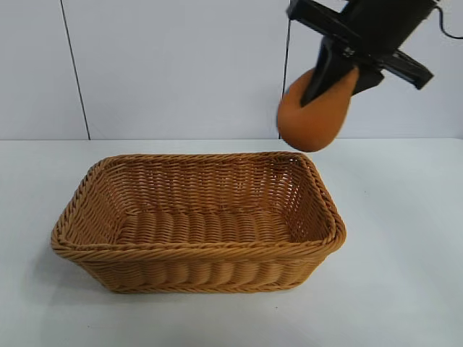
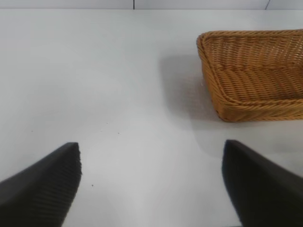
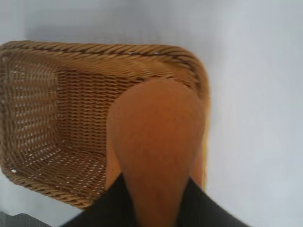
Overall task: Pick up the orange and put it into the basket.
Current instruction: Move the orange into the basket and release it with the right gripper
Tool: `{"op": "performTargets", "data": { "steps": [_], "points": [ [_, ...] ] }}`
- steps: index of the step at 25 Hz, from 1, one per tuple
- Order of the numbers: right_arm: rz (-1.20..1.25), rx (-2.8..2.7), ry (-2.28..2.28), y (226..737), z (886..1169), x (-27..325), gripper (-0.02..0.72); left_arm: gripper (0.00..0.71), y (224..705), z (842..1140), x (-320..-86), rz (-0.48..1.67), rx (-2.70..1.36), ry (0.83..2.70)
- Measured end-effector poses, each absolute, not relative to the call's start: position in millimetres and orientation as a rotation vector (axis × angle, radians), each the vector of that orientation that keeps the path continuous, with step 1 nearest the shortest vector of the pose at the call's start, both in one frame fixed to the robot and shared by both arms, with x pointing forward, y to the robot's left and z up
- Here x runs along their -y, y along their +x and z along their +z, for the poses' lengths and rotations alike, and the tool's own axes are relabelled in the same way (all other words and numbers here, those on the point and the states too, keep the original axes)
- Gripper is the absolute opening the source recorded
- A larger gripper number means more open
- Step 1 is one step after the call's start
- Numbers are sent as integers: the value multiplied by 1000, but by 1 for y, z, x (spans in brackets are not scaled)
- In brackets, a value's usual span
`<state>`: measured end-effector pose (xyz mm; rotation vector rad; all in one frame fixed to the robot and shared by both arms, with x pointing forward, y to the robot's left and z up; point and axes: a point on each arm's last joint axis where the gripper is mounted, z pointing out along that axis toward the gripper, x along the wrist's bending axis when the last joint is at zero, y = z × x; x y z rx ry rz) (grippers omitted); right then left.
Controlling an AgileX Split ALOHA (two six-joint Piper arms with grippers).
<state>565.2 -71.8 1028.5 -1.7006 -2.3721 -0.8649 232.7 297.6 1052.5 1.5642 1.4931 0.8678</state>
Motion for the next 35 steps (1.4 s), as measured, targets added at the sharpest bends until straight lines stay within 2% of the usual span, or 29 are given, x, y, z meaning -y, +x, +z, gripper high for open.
{"op": "performTargets", "data": {
  "steps": [5,10,14,16,21,23,28,35],
  "points": [
    [-824,2404,-1668,566,984,38,73,582,233,1052,-298,868,-1493,1564],
    [-704,2400,-1687,571,938,28,73,582,233,1052,-298,868,-1493,1564],
    [-658,2397,-1694,572,924,28,81,582,233,1052,-298,868,-1493,1564],
    [-660,2398,-1693,572,924,28,147,582,233,1052,-298,868,-1493,1564],
    [-662,2398,-1693,572,924,27,548,582,233,1052,-298,868,-1493,1564],
    [-645,2397,-1682,571,925,27,629,582,233,1052,-298,868,-1493,1564],
    [-562,2419,-1603,572,945,23,664,582,233,1052,-298,868,-1493,1564],
    [-421,2590,-1615,589,1002,27,664,582,233,1052,-298,868,-1493,1564]
  ]
}}
